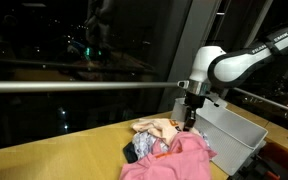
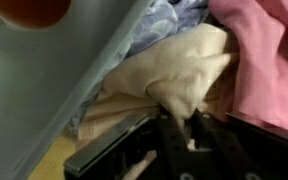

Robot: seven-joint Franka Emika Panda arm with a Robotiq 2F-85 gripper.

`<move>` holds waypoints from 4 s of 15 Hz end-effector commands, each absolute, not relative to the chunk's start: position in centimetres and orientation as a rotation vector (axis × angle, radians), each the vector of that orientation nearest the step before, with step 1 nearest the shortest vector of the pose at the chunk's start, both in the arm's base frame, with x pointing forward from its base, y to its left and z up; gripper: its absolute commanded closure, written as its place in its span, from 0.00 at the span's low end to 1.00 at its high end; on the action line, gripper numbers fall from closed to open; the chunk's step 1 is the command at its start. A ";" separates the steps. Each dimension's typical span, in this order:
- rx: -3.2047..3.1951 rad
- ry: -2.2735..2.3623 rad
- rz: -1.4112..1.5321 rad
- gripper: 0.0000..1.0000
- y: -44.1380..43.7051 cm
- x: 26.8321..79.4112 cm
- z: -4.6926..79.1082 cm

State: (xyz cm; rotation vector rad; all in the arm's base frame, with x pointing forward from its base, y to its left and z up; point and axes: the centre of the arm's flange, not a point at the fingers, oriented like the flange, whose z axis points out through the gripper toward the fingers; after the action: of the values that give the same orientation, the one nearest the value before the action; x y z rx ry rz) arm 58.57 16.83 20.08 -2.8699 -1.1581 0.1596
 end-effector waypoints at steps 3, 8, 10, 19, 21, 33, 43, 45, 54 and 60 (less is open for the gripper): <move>-2.872 -1.238 0.077 0.97 16.7 55.4 31.1; -2.952 -1.281 -0.082 0.97 16.0 54.8 42.9; -3.006 -1.226 -0.185 0.97 13.6 54.2 47.6; -3.169 -0.844 -0.427 0.97 -4.8 48.0 59.6; -3.186 -0.786 -0.408 0.97 -8.1 47.6 58.0; -3.182 -0.755 -0.248 0.39 -8.8 47.8 50.1; -2.990 -1.212 -0.216 0.00 14.6 50.1 46.2; -2.931 -1.334 -0.152 0.00 19.7 50.5 42.6; -2.747 -1.746 0.075 0.00 29.8 53.7 27.3; -2.662 -1.894 0.097 0.00 31.2 56.3 23.3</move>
State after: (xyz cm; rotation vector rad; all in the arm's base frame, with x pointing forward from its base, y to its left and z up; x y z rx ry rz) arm 54.13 29.79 24.10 -2.7093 -1.8224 0.1202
